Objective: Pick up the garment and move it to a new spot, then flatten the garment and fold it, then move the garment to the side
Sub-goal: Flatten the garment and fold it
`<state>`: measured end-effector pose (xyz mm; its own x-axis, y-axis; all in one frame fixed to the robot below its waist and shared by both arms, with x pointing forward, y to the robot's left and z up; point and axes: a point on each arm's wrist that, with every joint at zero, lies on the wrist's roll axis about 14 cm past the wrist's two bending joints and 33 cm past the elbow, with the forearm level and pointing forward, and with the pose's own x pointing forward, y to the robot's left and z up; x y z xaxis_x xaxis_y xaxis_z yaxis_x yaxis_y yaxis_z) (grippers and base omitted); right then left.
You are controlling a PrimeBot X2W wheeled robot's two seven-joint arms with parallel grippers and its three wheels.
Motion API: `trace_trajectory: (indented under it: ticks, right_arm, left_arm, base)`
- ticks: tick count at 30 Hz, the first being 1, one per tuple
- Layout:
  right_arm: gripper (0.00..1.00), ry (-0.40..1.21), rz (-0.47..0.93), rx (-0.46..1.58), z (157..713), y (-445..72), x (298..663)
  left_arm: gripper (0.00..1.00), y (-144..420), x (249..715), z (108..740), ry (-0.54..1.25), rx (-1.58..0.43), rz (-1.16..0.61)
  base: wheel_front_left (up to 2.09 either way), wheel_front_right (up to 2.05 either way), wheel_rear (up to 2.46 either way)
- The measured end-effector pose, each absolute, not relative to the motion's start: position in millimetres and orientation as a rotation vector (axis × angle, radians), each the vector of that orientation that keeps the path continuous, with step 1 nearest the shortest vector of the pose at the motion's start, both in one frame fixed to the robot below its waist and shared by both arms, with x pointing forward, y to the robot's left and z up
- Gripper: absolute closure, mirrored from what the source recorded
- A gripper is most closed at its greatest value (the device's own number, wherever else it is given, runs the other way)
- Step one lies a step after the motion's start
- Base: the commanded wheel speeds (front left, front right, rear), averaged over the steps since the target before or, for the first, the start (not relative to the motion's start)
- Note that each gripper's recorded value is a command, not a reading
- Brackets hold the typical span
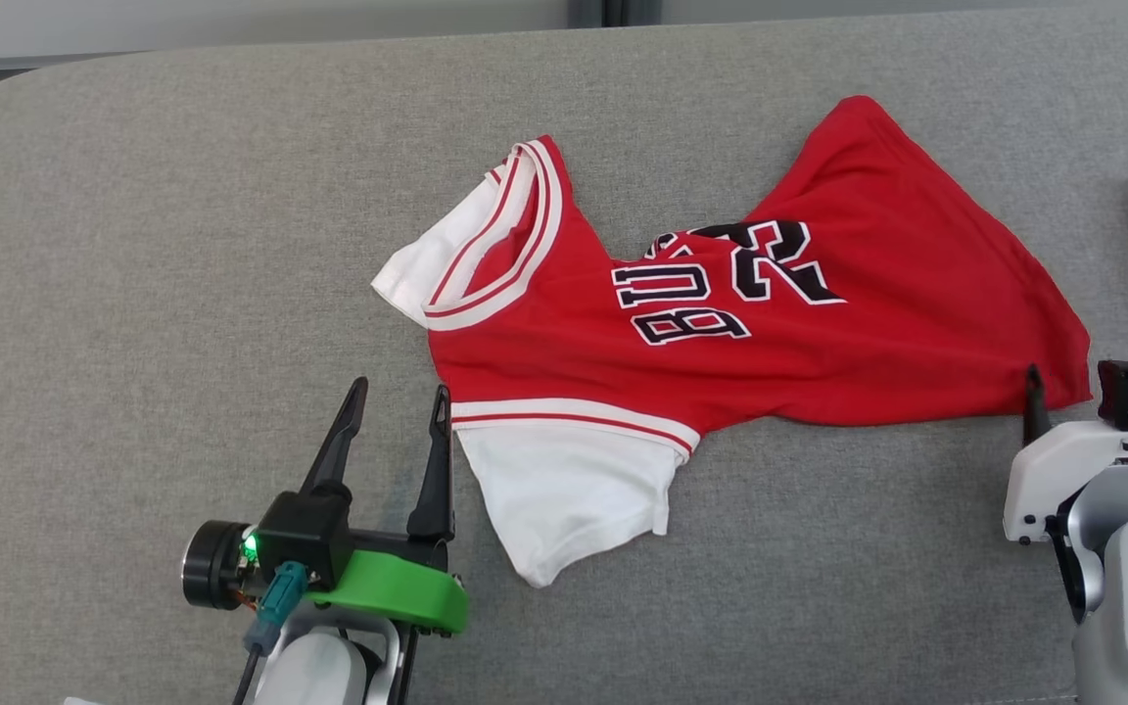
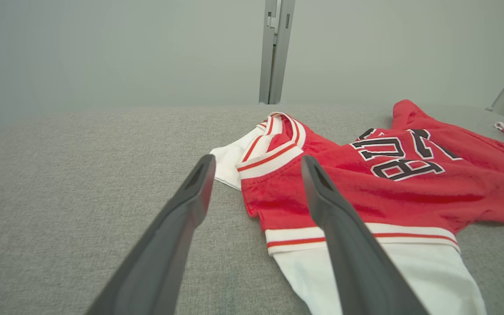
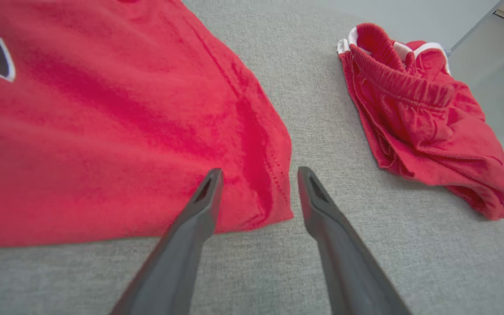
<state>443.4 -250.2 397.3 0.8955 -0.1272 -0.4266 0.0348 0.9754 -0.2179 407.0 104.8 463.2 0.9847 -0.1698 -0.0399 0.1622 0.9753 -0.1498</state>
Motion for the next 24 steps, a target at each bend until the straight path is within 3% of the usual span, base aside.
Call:
trace_trajectory:
  ticks: [13,24]
  right_arm:
    - [0.0,0.292,0.049,-0.103,431.9,-189.1,437.9]
    - [0.0,0.401,0.176,-0.062,400.0,-145.5,426.9]
  left_arm:
    - [0.0,106.6,404.3,471.1,0.033,-0.142,-0.167]
    - [0.0,109.1,400.2,471.3,0.035,-0.14,-0.161]
  base:
    - [0.0,0.0,0.0]
    - [0.0,0.0,0.0]
